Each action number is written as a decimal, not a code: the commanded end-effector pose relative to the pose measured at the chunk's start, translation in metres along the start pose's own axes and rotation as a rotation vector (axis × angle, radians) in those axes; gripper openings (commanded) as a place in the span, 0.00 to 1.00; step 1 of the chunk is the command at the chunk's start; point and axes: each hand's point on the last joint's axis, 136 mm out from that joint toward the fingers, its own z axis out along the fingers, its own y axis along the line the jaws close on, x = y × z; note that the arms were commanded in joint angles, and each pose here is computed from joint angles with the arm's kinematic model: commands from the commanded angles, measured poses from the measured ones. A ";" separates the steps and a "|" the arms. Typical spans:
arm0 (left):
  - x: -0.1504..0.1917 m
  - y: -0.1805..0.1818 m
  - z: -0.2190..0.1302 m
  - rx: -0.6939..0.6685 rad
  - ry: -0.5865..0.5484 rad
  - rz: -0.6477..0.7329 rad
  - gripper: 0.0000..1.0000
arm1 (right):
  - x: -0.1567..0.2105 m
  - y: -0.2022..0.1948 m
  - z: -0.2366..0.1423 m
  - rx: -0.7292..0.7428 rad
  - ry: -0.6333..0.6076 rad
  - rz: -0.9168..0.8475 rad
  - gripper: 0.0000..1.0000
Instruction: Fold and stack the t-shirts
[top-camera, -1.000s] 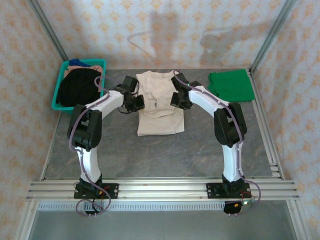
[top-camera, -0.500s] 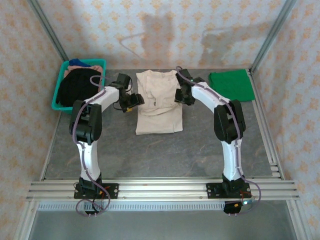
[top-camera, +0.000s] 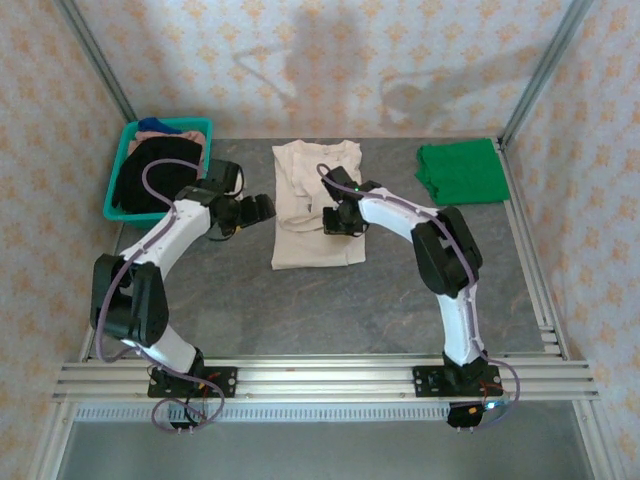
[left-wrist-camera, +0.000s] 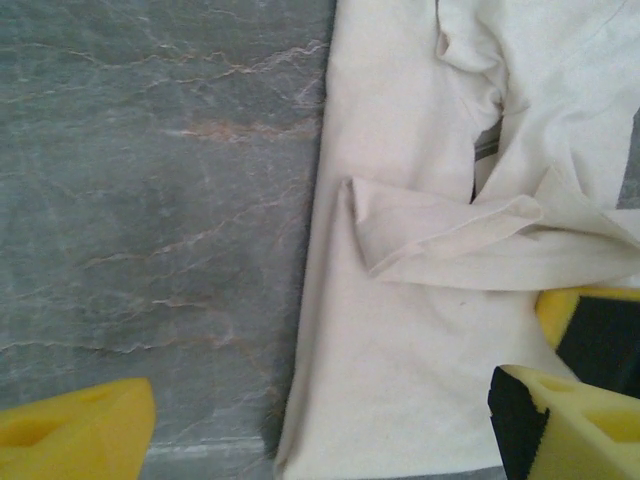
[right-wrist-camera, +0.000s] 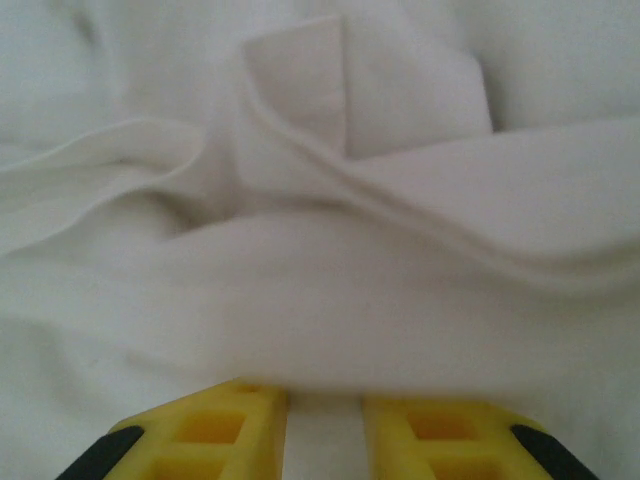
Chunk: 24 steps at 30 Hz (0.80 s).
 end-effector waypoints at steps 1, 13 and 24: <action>0.017 0.023 -0.004 -0.094 0.012 0.048 0.88 | -0.025 0.000 -0.001 0.008 -0.047 -0.007 0.26; 0.037 0.036 -0.004 -0.124 0.031 0.108 0.88 | -0.073 0.009 0.024 -0.011 -0.079 0.022 0.26; 0.059 -0.009 0.043 -0.110 0.143 0.188 0.78 | -0.098 -0.007 -0.035 0.076 -0.144 0.070 0.34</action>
